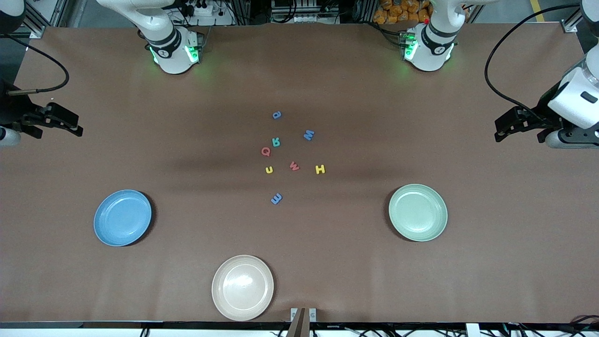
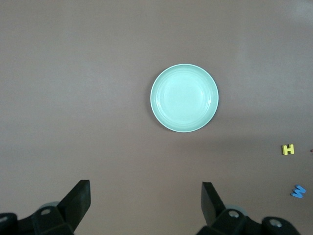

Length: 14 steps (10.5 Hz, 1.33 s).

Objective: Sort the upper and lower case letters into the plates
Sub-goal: 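Move the left gripper and the right gripper toward the foam letters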

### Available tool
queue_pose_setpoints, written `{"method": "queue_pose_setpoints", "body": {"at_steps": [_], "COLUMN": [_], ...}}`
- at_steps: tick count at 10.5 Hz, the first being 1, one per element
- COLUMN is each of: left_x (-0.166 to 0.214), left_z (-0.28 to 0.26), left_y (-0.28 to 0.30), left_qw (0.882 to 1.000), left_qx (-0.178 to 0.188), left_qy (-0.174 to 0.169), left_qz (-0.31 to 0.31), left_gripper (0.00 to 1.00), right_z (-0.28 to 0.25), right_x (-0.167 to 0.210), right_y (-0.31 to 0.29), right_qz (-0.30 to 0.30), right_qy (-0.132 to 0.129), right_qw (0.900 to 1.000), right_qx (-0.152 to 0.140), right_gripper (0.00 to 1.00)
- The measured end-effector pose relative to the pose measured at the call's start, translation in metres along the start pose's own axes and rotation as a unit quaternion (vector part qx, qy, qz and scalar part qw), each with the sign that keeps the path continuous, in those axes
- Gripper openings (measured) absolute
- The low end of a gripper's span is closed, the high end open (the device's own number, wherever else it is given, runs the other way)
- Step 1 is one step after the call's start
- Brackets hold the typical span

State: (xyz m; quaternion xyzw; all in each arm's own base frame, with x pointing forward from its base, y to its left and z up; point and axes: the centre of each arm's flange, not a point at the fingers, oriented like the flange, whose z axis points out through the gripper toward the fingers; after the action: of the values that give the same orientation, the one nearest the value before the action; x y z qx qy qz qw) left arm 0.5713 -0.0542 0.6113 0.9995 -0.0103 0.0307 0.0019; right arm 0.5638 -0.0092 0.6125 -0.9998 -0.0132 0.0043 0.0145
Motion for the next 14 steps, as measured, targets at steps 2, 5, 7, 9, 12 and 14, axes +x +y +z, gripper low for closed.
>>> {"method": "queue_pose_setpoints", "body": {"at_steps": [2, 5, 7, 9, 12, 14], "left_x": [0.000, -0.001, -0.006, -0.019, -0.047, -0.065], "left_z": [0.000, 0.005, 0.027, 0.059, 0.114, 0.140], "left_y": [0.000, 0.015, 0.069, 0.141, 0.210, 0.243], "left_qw": [1.000, 1.000, 0.998, 0.992, 0.984, 0.983], "left_qx": [0.000, -0.003, -0.008, -0.015, -0.024, -0.027], "left_qy": [0.000, -0.006, -0.026, -0.029, -0.027, -0.031], "left_qz": [0.000, 0.013, 0.059, 0.120, 0.177, 0.177], "left_gripper": [1.00, 1.00, 1.00, 1.00, 1.00, 1.00], "right_z": [0.001, 0.003, 0.012, 0.030, 0.082, 0.122], "right_x": [0.001, 0.001, 0.003, 0.009, 0.035, 0.052], "right_y": [0.000, 0.000, -0.006, -0.018, -0.028, -0.049], "right_qz": [0.000, 0.000, -0.007, -0.016, -0.024, -0.041], "right_qy": [-0.001, -0.003, -0.012, -0.025, -0.039, -0.050], "right_qw": [1.000, 1.000, 1.000, 1.000, 0.999, 0.998], "right_qx": [0.000, 0.000, 0.000, 0.000, -0.001, -0.004], "right_gripper": [1.00, 1.00, 1.00, 1.00, 1.00, 1.00]}}
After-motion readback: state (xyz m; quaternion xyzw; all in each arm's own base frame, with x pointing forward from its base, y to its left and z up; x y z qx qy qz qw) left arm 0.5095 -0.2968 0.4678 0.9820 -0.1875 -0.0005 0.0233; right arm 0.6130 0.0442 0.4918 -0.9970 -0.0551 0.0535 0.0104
